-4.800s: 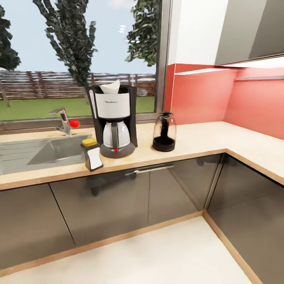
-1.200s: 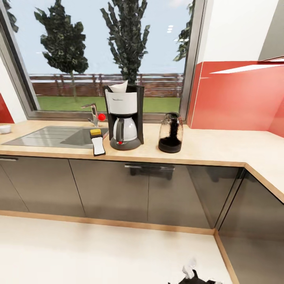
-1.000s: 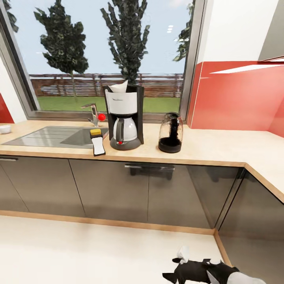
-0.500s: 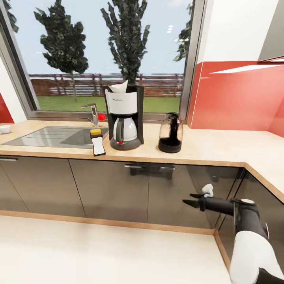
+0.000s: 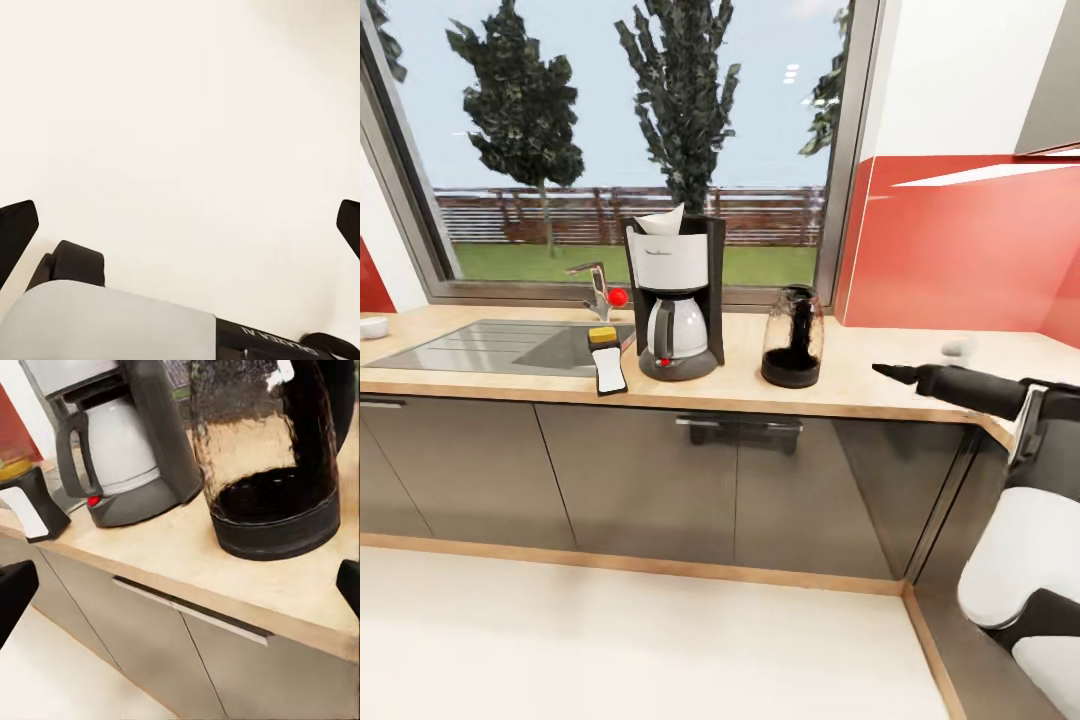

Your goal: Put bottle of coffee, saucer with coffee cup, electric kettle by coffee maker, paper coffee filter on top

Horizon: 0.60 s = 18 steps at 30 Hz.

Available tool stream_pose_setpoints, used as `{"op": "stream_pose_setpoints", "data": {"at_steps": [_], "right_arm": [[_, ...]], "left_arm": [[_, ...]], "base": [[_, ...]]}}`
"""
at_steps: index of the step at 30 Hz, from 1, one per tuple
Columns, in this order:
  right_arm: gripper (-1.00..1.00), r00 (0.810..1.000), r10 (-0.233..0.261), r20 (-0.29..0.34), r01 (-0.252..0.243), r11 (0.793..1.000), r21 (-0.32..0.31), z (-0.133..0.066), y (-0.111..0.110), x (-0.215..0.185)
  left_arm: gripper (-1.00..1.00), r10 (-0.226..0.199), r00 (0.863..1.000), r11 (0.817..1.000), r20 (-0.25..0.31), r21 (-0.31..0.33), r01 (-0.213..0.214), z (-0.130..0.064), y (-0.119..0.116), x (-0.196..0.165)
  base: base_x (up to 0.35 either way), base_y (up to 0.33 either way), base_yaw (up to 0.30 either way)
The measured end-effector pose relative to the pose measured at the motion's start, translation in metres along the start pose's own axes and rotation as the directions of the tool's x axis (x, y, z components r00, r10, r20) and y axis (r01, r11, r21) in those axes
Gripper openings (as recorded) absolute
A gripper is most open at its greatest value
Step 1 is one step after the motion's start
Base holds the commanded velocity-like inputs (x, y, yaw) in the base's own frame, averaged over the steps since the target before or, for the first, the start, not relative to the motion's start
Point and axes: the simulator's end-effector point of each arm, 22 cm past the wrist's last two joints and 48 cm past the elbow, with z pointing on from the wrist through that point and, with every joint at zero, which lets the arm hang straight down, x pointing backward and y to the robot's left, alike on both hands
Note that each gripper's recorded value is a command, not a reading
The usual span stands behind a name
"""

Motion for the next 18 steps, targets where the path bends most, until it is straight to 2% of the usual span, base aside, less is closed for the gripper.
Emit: {"op": "stream_pose_setpoints", "data": {"at_steps": [4, 5, 8, 11, 12, 18], "right_arm": [[1.00, 1.000, -0.021, 0.012, 0.020, 0.997, 0.081, -0.005, -0.010, -0.042], [1.00, 0.999, -0.041, 0.013, 0.039, 0.993, 0.114, -0.006, -0.012, -0.060], [1.00, 0.997, -0.079, 0.013, 0.076, 0.984, 0.160, -0.005, -0.012, -0.084], [1.00, 0.994, -0.111, 0.009, 0.107, 0.971, 0.212, -0.009, -0.018, -0.101], [1.00, 0.992, -0.128, 0.004, 0.123, 0.960, 0.251, -0.015, -0.026, -0.109], [1.00, 0.988, -0.143, -0.048, 0.151, 0.933, 0.327, -0.019, -0.054, -0.106]], "left_arm": [[1.00, 0.000, 1.000, 1.000, 0.000, 0.000, 0.000, 0.000, 0.000, 0.000], [1.00, 0.000, 1.000, 1.000, 0.000, 0.000, 0.000, 0.000, 0.000, 0.000], [1.00, 0.000, 1.000, 1.000, 0.000, 0.000, 0.000, 0.000, 0.000, 0.000], [1.00, 0.000, 1.000, 1.000, 0.000, 0.000, 0.000, 0.000, 0.000, 0.000], [1.00, 0.000, 1.000, 1.000, 0.000, 0.000, 0.000, 0.000, 0.000, 0.000], [1.00, 0.000, 1.000, 1.000, 0.000, 0.000, 0.000, 0.000, 0.000, 0.000]], "base": [[0.000, 0.000, 0.000], [0.000, 0.000, 0.000], [0.000, 0.000, 0.000], [0.000, 0.000, 0.000], [0.000, 0.000, 0.000], [0.000, 0.000, 0.000]]}}
